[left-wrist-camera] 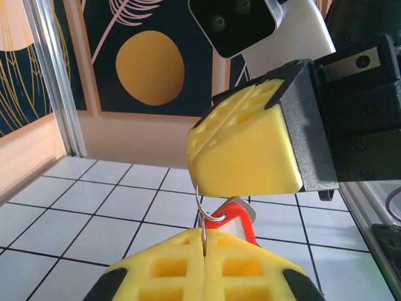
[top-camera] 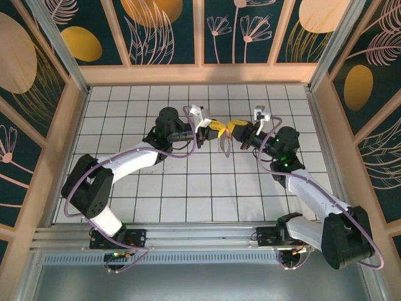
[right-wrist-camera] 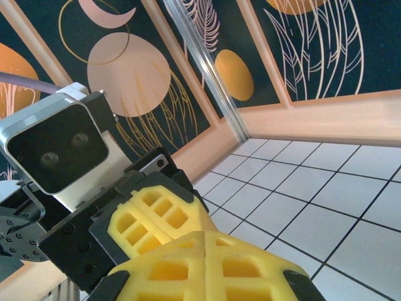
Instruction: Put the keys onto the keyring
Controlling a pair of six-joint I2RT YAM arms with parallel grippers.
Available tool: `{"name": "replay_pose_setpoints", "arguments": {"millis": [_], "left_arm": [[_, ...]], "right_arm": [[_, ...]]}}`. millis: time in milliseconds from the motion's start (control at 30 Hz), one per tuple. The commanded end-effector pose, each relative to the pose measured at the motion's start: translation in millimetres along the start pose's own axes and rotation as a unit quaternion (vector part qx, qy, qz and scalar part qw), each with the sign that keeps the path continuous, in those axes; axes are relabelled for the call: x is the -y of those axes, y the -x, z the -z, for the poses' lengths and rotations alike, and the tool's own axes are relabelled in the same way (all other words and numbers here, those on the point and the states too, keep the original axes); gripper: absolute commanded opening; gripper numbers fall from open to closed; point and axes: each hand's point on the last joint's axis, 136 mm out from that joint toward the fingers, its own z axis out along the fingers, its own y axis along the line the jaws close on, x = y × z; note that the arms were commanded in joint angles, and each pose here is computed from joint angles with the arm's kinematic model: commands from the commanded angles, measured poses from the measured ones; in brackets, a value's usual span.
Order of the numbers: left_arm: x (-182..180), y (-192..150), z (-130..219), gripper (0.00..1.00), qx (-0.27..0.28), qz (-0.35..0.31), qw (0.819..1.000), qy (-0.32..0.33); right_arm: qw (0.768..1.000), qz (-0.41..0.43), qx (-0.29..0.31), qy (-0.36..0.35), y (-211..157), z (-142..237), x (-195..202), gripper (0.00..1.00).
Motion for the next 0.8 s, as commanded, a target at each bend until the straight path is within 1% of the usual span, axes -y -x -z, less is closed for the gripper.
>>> {"name": "replay_pose_setpoints", "arguments": {"millis": [0,333,567,667,733,767], "left_arm": [[10.0,28.4,-0.5,0.00,0.035,-0.035,0.999,-0.019],[12.4,35.1,1.5,0.00,0.050,-0.036,0.998,-0.021],[11.3,37.3,1.0,0.00,0.061,-0.027,0.998,-0.020],[9.3,37.8,0.5,0.00,0.067,-0.021,0.997,-0.017],[8.4,38.0,0.1,0.00,0.071,-0.017,0.997,-0.016],[8.0,38.7,0.1,0.00,0.074,-0.016,0.997,-0.015]], "right_arm": [[1.000,0.015,0.012,-0.020,0.2,7.0,8.6,0.00],[1.000,0.005,0.005,-0.022,-8.4,9.9,12.9,0.00],[1.000,-0.008,-0.013,0.010,-15.9,6.9,5.5,0.00],[0.999,-0.017,-0.031,0.021,-22.0,4.6,4.5,0.00],[0.999,-0.021,-0.042,0.014,-26.2,3.8,8.4,0.21],[0.999,-0.022,-0.044,0.003,-28.2,5.2,13.1,0.28]]}}
